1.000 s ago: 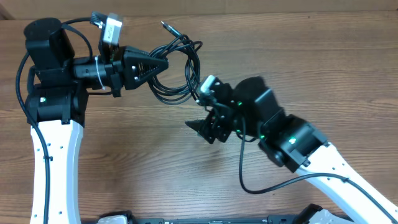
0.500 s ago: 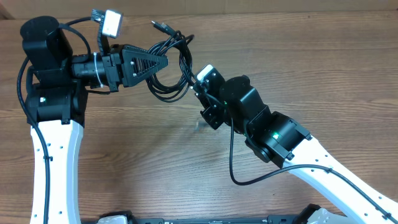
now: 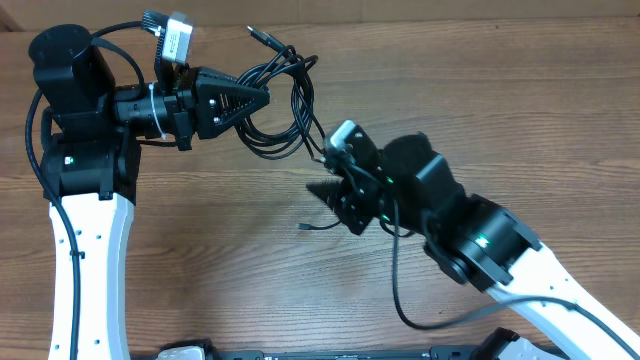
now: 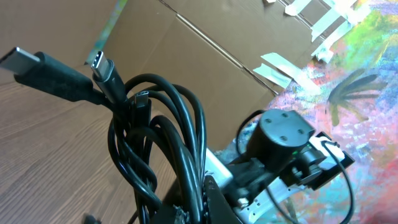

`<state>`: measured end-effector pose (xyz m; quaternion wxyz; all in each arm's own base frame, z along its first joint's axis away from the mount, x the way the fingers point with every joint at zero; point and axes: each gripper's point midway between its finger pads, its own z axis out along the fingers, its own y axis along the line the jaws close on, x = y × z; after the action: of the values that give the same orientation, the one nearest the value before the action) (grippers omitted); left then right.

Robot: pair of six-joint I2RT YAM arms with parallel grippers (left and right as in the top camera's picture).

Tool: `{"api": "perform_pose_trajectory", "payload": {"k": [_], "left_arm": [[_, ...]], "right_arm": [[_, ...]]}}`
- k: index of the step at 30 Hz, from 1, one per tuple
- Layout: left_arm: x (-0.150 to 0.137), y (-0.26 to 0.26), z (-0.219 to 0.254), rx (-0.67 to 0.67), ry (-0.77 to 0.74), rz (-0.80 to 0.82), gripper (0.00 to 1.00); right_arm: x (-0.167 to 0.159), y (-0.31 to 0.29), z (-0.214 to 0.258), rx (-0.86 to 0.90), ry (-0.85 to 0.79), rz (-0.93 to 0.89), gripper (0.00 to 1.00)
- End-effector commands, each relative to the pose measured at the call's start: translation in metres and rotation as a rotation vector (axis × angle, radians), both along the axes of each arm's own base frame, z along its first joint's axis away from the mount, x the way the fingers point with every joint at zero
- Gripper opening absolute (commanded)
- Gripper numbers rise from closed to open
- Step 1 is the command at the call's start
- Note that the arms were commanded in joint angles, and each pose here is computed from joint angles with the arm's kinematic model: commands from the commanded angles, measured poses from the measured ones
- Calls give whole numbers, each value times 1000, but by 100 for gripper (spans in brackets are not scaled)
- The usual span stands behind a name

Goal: Untangle cables

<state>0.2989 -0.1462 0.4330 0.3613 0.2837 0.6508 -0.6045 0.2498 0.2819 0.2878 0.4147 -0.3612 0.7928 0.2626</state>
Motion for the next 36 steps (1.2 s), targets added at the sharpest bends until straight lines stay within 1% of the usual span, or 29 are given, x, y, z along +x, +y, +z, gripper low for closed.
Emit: {"api": "perform_pose_trajectory", "payload": {"k": [1, 2, 3, 5, 6, 7, 10, 11, 13, 16, 17, 19, 20, 21, 22, 25, 27, 28, 30, 33, 36], "left_arm": [[-1, 1, 4, 2, -30, -1, 4], [-1, 2, 4, 2, -29, 1, 4], [0, 2, 4, 3, -25, 5, 4], [4, 2, 3, 4, -3, 28, 4], [4, 2, 3, 4, -3, 31, 4], [5, 2, 3, 5, -4, 35, 4], [5, 2, 3, 5, -4, 35, 4], [5, 2, 3, 5, -4, 35, 4], [5, 2, 3, 6, -3, 37, 4], [8, 3, 2, 9, -3, 52, 4], [8, 3, 2, 9, -3, 54, 4], [8, 3, 2, 9, -3, 53, 4], [8, 3, 2, 9, -2, 53, 4], [8, 3, 2, 9, -2, 53, 4], [8, 3, 2, 9, -2, 53, 4], [8, 3, 2, 8, -2, 52, 4], [8, 3, 2, 7, 5, 53, 4], [8, 3, 2, 5, 23, 54, 4], [10, 3, 2, -3, 83, 64, 4], [12, 4, 1, -14, 159, 81, 4], [12, 4, 1, -17, 180, 80, 4]], "right_arm": [[-14, -12, 24, 36, -23, 2, 64], [-17, -15, 27, 38, -25, 2, 69], [-28, -25, 40, 53, -42, 2, 73], [-44, -44, 62, 83, -84, -10, 88], [-51, -54, 70, 92, -105, -23, 90], [-62, -81, 78, 84, -146, -89, 100], [-74, -132, 66, -16, -161, -236, 100], [-80, -142, 57, -51, -144, -251, 100], [-94, -152, 40, -90, -100, -233, 100], [-109, -128, 23, -20, -35, -104, 100], [-106, -120, 17, 9, -14, -99, 100], [-84, -108, -8, 44, -1, -164, 100], [-65, -105, -21, 75, -20, -235, 100], [-49, -100, -25, 142, -49, -293, 100], [-41, -94, -25, 197, -70, -309, 100], [-27, -81, -23, 330, -121, -320, 100], [-21, -68, -25, 392, -148, -286, 100], [-20, -62, -29, 392, -146, -262, 100], [-20, -47, -38, 351, -160, -184, 100], [-18, -23, -45, 320, -211, -60, 93], [-4, -10, -45, 313, -290, -39, 93]]}}
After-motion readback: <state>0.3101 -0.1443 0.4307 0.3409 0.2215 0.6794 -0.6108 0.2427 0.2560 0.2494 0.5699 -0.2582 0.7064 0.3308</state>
